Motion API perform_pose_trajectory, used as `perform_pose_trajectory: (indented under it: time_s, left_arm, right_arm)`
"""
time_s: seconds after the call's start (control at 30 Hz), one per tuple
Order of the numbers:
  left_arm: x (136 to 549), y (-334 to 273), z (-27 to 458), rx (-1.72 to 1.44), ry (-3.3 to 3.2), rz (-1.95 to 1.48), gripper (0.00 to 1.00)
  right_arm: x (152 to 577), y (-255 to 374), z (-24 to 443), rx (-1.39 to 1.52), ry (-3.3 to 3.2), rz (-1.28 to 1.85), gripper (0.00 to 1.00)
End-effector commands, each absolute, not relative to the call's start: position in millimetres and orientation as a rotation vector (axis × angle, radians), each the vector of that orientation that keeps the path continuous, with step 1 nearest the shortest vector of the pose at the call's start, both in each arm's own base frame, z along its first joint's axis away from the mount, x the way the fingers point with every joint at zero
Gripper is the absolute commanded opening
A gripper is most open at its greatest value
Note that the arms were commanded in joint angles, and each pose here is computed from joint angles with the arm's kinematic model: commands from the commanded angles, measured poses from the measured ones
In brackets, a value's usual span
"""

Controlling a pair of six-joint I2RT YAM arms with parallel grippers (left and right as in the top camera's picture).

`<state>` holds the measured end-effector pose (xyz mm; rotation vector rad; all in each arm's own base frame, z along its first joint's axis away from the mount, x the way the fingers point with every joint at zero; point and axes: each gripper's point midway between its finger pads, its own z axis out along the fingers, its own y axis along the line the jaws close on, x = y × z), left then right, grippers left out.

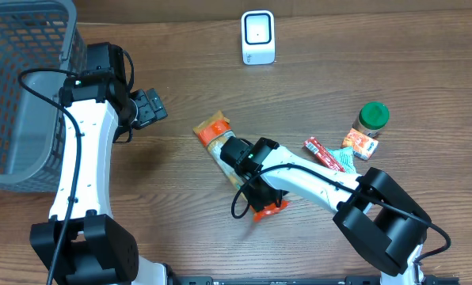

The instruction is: Scan the item barcode

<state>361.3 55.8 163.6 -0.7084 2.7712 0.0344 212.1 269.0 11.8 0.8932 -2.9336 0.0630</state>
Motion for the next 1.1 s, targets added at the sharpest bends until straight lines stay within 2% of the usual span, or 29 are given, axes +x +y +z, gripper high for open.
perform_pose_trajectory:
  time_s: [0.0, 0.1, 0.37, 0.47, 0.5, 0.67, 0.83, 1.07]
  left_arm:
    - [363.8, 56.7, 173.7, -0.685, 2.745, 0.043, 1.0]
    - [363.8, 56.7, 173.7, -0.685, 2.745, 0.043, 1.0]
    - [363.8, 56.8, 173.7, -0.685, 2.745, 0.043, 1.0]
    - [363.8, 56.7, 173.7, -0.685, 2.745, 0.043, 1.0]
    - [363.8, 56.7, 173.7, -0.685, 2.745, 0.043, 0.99]
    - [363.8, 56.8, 173.7, -0.685, 2.745, 0.043, 1.0]
    - [363.8, 56.7, 173.7, -0.685, 2.745, 0.043, 1.0]
    - [363.8, 56.7, 173.7, -0.685, 2.745, 0.043, 1.0]
  right_arm:
    - [222.5, 257.0, 19.5, 0.922, -2.966, 0.177, 0.57]
    - [225.5, 256.3, 20.1, 0.927, -2.978, 0.194, 0.67]
    - [248.7, 274.9, 49.2, 0.984, -3.096, 0.134, 0.8]
    - [261.2, 288.9, 56.6, 1.003, -3.155, 0.071, 0.98]
    - [266.5, 293.8, 57.5, 1.003, -3.181, 0.044, 1.0]
    - [283.1, 308.2, 60.3, 0.972, -3.243, -0.104, 1.0]
    - [276.0, 334.7, 56.2, 1.043, -3.174, -0.402, 1.0]
    - [274.3, 333.8, 40.6, 1.047, -3.182, -0.423, 1.0]
